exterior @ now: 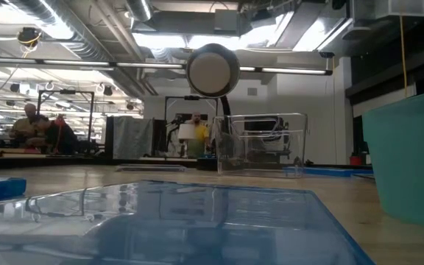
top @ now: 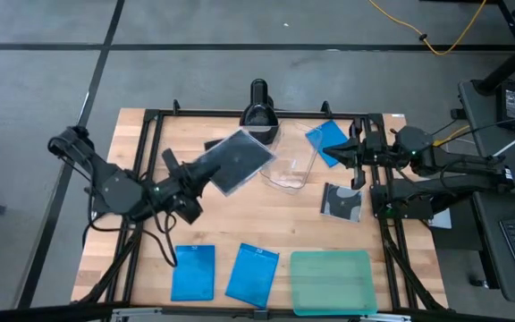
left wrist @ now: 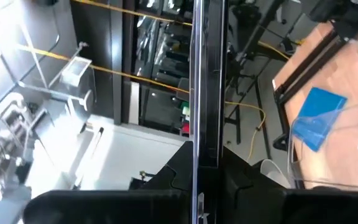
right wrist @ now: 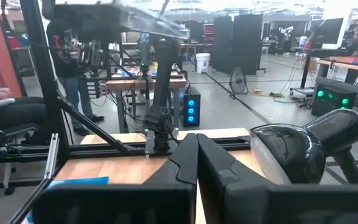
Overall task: Pick & place jewel cases by type
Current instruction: Put the bottom left black CD case into the transparent bin
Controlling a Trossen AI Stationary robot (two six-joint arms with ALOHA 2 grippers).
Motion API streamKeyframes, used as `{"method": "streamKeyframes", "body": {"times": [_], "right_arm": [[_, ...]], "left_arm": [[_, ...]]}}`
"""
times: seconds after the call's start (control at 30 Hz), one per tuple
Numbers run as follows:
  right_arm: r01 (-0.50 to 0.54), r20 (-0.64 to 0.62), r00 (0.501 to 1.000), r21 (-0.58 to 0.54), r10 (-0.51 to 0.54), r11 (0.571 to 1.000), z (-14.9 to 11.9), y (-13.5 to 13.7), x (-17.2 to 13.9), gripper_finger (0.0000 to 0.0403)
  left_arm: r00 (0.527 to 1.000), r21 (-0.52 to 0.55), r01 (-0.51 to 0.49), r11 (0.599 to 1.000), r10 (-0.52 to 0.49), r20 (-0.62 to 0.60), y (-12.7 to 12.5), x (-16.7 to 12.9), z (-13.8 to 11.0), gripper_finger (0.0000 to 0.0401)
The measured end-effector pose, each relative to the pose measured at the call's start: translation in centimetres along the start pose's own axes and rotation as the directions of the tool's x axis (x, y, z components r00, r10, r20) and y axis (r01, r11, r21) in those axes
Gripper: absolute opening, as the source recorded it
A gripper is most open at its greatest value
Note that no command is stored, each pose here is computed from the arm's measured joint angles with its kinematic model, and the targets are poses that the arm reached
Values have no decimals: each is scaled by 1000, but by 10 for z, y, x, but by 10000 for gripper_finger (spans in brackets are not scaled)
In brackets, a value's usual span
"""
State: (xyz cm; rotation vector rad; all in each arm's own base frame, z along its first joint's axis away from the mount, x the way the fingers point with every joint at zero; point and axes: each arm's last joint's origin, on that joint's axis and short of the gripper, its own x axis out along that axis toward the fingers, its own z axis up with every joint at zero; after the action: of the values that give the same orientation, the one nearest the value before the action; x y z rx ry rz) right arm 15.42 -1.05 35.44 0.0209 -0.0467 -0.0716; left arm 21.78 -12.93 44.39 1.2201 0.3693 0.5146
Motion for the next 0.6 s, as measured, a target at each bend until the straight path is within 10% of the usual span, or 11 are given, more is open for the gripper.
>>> {"method": "streamKeyframes", "body": {"times": [0.6], "right_arm": [[2, -16, 1000, 59, -1, 998, -1, 0, 0, 6]], "left_arm": [[993, 265, 78, 961, -99, 68, -18, -10, 7, 18]]}}
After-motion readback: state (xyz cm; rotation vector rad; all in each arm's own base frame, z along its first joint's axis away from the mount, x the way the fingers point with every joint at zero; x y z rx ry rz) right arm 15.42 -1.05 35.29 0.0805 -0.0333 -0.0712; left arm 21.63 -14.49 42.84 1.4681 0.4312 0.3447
